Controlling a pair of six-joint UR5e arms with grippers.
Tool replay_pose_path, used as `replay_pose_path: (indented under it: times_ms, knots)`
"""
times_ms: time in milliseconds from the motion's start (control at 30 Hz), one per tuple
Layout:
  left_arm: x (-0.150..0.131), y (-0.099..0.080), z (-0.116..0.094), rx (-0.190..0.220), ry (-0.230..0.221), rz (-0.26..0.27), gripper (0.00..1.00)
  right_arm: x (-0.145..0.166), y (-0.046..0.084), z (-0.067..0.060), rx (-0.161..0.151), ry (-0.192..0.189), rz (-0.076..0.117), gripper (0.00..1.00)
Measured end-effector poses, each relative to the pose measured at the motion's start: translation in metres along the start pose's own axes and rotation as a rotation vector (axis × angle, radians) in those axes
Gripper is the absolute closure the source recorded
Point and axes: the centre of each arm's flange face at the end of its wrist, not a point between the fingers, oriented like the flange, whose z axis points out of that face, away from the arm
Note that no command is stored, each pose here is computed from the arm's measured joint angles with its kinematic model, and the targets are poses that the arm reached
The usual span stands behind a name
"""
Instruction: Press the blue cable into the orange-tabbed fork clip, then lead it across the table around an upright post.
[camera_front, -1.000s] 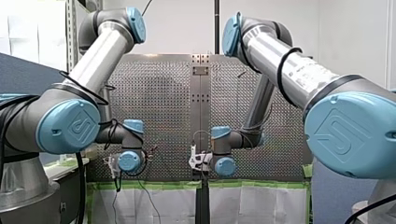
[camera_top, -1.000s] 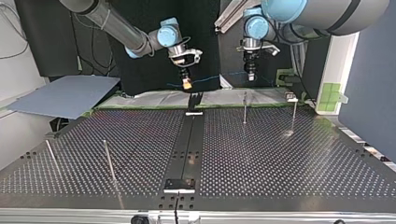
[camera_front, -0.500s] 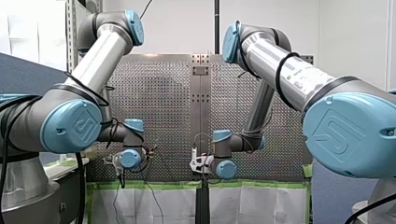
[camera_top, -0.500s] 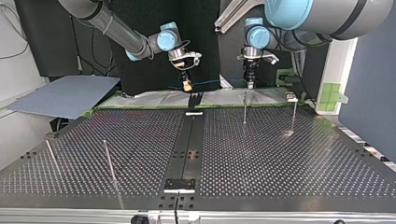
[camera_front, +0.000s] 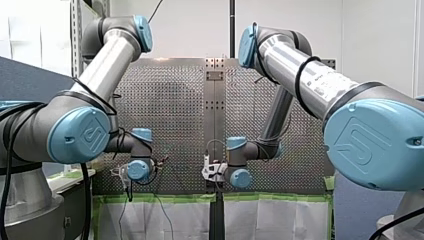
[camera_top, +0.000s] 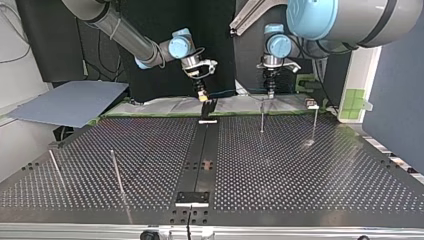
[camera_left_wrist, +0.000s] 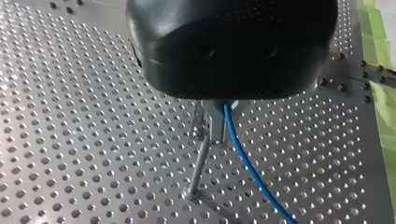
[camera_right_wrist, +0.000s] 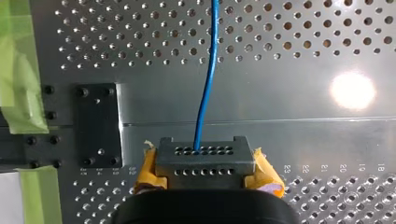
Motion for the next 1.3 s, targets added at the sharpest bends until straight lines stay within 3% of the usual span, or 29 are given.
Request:
replay_pose_path:
  times_ms: [967,1300]
  knots:
    - [-0.022,0.009,0.055,0.001,0.018,-0.067,1.00,-0.002,0.012,0.007,-0.016,-0.006,-0.009,1.00]
    - [-0.025,0.016,0.061,-0.002,0.021,-0.081,1.00,-0.002,0.017,0.008,-0.025,-0.006,-0.014,1.00]
